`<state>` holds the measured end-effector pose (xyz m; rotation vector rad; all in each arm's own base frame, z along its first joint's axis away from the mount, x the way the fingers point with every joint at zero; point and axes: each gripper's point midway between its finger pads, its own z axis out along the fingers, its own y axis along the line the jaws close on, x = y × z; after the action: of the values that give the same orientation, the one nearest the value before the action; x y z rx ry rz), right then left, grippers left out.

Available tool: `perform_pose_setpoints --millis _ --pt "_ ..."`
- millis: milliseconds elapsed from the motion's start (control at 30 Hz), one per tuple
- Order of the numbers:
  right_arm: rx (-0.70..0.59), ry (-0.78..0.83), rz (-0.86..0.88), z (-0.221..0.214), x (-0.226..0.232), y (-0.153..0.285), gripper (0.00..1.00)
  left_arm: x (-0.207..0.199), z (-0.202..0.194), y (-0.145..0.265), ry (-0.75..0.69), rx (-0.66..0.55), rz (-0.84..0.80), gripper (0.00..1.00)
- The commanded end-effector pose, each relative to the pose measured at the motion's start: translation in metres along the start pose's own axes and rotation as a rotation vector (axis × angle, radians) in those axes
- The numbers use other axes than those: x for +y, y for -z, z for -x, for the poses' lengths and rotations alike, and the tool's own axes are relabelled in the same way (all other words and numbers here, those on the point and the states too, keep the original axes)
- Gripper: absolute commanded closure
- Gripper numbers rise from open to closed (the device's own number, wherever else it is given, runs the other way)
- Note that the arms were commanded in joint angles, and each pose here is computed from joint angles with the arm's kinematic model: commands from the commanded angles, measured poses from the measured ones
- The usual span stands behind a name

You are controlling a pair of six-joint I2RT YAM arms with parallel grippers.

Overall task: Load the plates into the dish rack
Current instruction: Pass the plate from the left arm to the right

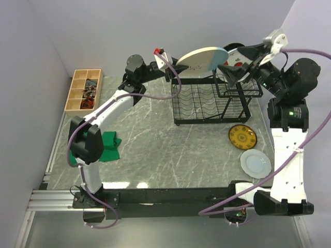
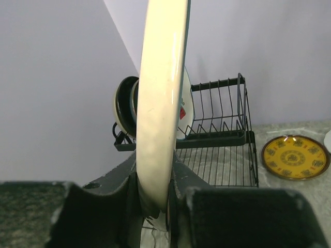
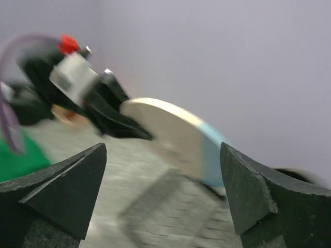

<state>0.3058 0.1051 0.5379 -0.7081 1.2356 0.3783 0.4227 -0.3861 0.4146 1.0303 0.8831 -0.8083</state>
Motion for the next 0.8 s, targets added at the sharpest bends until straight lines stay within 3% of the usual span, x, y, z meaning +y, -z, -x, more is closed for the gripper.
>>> perform_pose_setpoints --millis 0,67,133,300,367,533,767 --pt "-0.094 -0.643 0.070 0.008 0.023 -0.012 0.07 0.009 0.111 0.017 -0.288 -0.149 0.084 0.99" --pt "-0.150 -0.903 0.063 0.011 0.025 -0.012 0.12 0.008 0.103 0.021 -0.308 -0.115 0.091 0.99" --pt "-0.169 -0.979 -0.084 0.004 0.012 -0.017 0.09 0.006 0.104 0.025 -0.320 -0.101 0.095 0.99" --pt "-0.077 -1.331 -0.275 -0.023 0.002 -0.039 0.03 0.002 0.106 0.029 -0.330 -0.095 0.113 0.99" --pt "-0.096 -1.446 -0.335 -0.024 -0.004 -0.045 0.02 0.001 0.102 0.028 -0.339 -0.070 0.116 0.99" --pt "-0.074 -1.618 -0.371 -0.019 0.002 -0.057 0.02 -0.004 0.094 0.021 -0.373 -0.025 0.109 0.99" --pt "0.043 -1.724 -0.480 -0.051 0.016 -0.054 0.13 -0.003 0.099 0.016 -0.420 0.001 0.124 0.99"
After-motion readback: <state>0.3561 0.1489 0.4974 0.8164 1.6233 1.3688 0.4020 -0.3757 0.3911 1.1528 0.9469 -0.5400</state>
